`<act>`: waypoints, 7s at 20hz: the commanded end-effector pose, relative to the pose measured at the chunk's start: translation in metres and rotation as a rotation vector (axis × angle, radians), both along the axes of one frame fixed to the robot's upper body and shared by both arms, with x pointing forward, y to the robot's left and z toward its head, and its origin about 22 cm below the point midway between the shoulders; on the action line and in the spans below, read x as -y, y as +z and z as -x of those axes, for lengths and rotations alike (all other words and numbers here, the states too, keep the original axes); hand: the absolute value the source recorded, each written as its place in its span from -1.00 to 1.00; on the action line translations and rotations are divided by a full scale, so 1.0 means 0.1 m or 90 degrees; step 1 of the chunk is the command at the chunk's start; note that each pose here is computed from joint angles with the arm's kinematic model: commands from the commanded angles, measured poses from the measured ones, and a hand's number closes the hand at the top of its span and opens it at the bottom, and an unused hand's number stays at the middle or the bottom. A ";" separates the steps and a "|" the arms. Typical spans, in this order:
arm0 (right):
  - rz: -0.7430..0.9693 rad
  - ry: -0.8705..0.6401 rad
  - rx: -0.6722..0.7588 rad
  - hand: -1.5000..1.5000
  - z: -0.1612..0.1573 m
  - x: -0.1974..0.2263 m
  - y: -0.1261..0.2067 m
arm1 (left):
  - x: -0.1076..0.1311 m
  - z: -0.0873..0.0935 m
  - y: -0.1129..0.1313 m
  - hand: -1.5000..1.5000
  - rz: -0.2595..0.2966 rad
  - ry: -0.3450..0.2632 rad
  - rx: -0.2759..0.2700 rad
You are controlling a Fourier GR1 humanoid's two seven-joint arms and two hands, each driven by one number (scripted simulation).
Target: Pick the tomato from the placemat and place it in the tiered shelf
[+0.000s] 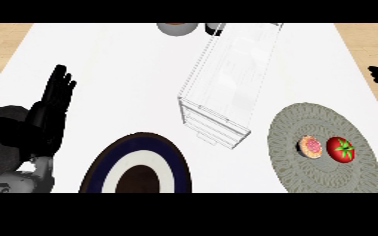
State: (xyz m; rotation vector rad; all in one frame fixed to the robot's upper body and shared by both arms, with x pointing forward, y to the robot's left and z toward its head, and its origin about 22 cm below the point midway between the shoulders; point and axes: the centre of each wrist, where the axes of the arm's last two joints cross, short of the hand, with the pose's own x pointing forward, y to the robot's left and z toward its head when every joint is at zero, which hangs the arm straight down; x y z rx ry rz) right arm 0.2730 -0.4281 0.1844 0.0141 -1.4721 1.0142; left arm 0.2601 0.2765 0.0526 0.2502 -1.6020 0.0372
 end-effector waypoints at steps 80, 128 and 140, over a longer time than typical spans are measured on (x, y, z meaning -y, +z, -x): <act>0.352 0.404 0.252 1.00 0.05 -1.27 -1.78 | 0.05 0.04 0.02 0.00 0.003 0.004 0.007; -0.072 0.027 0.294 1.00 -1.34 -2.12 -0.36 | 0.19 0.11 -0.03 0.00 0.001 -0.010 0.002; -0.079 0.018 0.189 -1.00 -1.70 -2.63 -0.50 | 0.27 -0.04 0.00 0.00 -0.001 -0.011 0.007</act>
